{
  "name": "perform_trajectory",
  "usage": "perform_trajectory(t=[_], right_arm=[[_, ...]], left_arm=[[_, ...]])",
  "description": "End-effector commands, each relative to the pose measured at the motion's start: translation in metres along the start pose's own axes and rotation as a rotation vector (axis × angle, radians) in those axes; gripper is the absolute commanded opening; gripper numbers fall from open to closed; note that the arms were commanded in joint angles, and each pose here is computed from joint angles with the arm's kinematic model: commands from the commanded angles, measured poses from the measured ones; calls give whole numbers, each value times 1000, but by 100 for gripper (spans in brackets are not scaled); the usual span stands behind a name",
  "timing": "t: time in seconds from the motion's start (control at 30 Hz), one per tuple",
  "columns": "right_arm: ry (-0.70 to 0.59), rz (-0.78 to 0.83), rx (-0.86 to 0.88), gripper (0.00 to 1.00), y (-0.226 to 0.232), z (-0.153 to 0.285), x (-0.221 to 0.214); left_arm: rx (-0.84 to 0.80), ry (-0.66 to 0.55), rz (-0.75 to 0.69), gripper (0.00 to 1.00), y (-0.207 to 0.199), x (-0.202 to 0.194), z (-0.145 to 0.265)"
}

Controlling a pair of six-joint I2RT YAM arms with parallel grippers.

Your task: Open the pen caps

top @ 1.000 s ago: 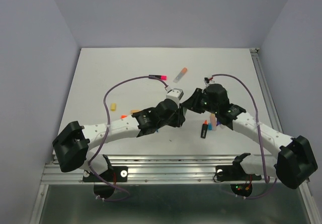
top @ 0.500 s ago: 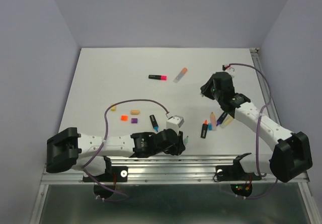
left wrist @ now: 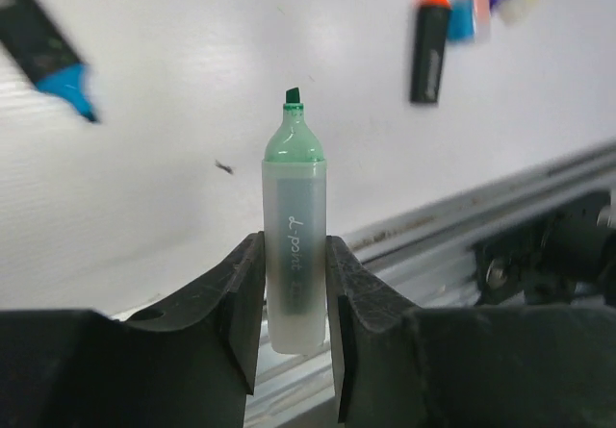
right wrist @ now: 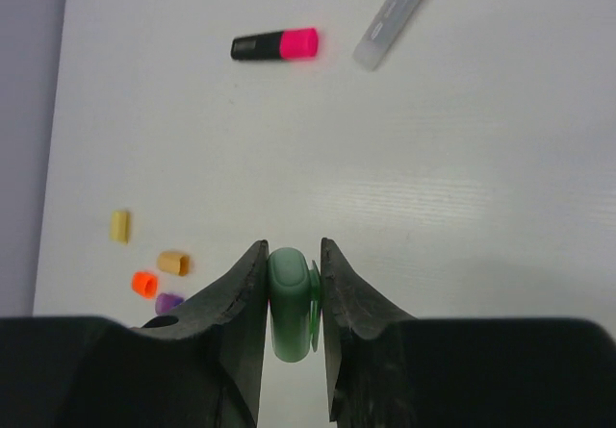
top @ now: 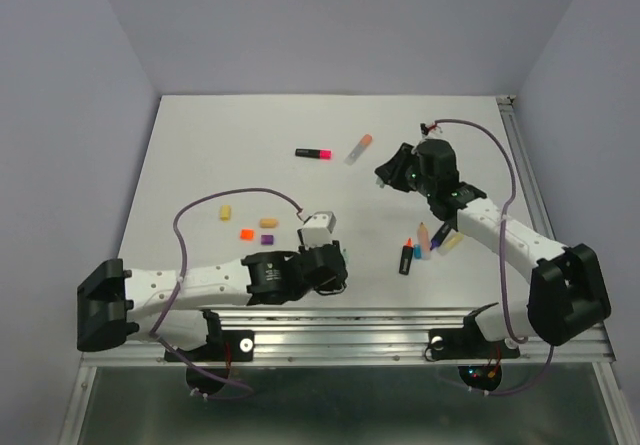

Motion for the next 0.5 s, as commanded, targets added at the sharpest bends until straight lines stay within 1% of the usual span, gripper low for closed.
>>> perform_trajectory(t=[0.0, 0.03, 0.07, 0.17, 0.23, 0.33, 0.4, 0.47], right_arm=[[82, 11, 158, 1, 41, -20, -43], [117, 23, 184, 1, 55, -23, -60], [136, 25, 191, 1, 61, -27, -69], [198, 20, 222, 1, 82, -49, -102], [231, 6, 239, 1, 95, -65, -121], [260, 21, 233, 1, 108, -81, -140], [270, 27, 228, 2, 115, -97, -149], [285, 33, 224, 6, 121, -112, -157]], left_arm=[[285, -174, 196, 0, 60, 54, 16], [322, -182, 220, 0, 71, 59, 18], [395, -199, 265, 0, 93, 68, 20], [442, -259, 323, 0, 113, 83, 30], [427, -298, 336, 0, 117, 92, 38], [376, -320, 340, 0, 113, 98, 45], [361, -323, 333, 0, 112, 99, 47], [352, -326, 333, 0, 113, 99, 49]])
Point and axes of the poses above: each gripper's point midway between its finger pads, its own z axis back along the fingers, its own y axis along the line the jaws close on, x = y × z, the point moved 2 cm from there along z, back along the fingers
